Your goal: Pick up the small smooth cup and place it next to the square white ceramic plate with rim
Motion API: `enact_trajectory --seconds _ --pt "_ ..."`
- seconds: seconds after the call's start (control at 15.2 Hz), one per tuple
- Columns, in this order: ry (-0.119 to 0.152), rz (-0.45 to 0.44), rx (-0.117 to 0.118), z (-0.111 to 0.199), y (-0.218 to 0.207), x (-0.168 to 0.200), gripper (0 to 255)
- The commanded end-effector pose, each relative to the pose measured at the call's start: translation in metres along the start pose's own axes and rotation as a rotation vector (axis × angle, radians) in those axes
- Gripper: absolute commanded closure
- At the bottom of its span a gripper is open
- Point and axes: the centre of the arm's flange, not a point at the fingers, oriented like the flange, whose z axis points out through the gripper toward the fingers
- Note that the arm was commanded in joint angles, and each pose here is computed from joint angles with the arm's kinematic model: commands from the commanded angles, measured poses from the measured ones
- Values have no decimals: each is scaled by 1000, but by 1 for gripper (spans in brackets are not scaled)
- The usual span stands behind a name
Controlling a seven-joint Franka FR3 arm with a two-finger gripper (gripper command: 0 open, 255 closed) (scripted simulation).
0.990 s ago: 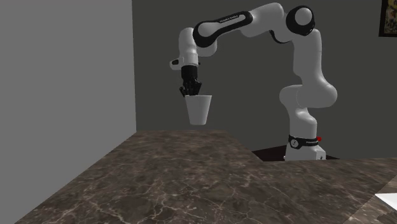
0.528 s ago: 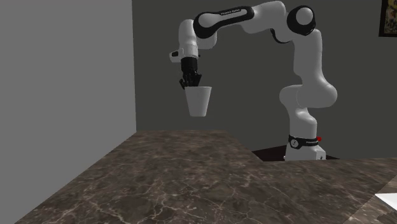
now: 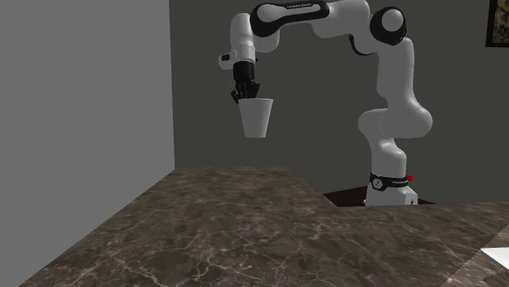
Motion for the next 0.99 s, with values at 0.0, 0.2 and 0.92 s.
enact_trajectory --seconds 0.0,0.2,0.92 --pt "0 0 0 0 -21 -2 255" --pt "0 0 0 7 -60 -8 255" --pt "0 0 0 30 -201 -31 255"
